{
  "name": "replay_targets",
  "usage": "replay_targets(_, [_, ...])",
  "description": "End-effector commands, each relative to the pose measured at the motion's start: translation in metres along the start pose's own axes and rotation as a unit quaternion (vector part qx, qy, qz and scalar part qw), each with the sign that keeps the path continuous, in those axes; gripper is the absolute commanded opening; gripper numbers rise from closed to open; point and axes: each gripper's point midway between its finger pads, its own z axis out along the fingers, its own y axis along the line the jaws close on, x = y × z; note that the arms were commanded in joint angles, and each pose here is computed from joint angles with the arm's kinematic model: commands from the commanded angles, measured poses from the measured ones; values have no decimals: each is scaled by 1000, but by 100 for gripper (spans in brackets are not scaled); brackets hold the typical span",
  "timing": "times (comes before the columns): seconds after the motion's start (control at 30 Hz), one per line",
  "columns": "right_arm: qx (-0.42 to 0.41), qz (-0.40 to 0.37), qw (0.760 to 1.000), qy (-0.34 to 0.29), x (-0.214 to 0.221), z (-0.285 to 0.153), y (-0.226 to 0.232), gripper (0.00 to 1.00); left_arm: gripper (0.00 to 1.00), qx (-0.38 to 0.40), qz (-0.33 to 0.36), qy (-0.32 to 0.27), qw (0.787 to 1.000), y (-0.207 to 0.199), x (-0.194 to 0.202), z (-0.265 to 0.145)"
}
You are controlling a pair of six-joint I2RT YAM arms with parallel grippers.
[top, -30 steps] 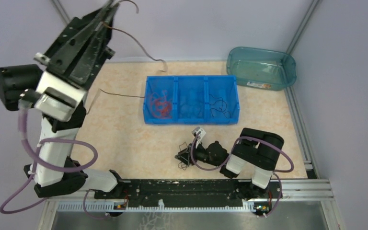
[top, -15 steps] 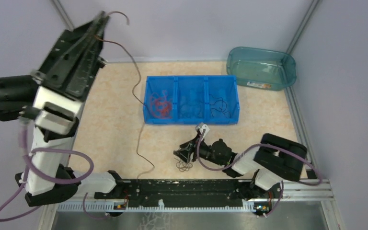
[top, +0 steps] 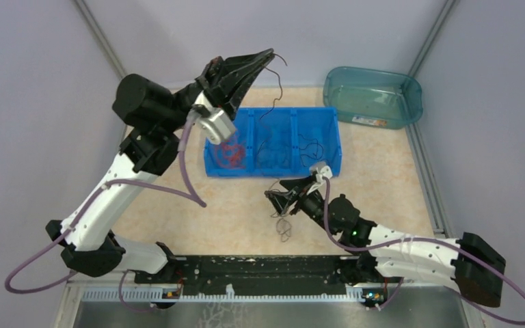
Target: Untangle the cables
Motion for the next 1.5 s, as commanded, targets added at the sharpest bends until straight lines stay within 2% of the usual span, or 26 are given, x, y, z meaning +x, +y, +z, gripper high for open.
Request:
replay_targets(0.0, [55, -32, 997, 38, 5, -14, -20, 69, 0, -15, -6, 8, 1000, -7, 21, 13])
replay_targets(0.1, [72, -8, 997, 39, 4, -28, -27, 68, 0, -23, -10, 26, 999, -17, 45, 22])
replay_targets(0.23, [122, 13, 992, 43, 7, -47, -47, 60, 0, -23, -20, 41, 999, -33, 71, 34])
replay_targets(0.4, [165, 21, 985, 55, 9, -61, -62, 59, 0, -18, -29, 51, 998, -57, 105, 53])
replay_targets(0.63, [228, 46, 972, 25, -13, -78, -78, 54, 0, -21, -18, 57, 998, -80, 145, 77])
replay_targets(0.83, [286, 60, 956, 2, -27, -99, -96, 45, 0, -15, -7, 82, 996, -106, 181, 81])
replay_targets(1.1, [378, 44, 925, 15, -28, -124, -122, 44, 0, -45, 24, 112, 992, -116, 228, 78])
replay_targets(1.47, [372, 59, 926, -10, -40, -123, -118, 44, 0, -27, -4, 163, 986, -162, 285, 66])
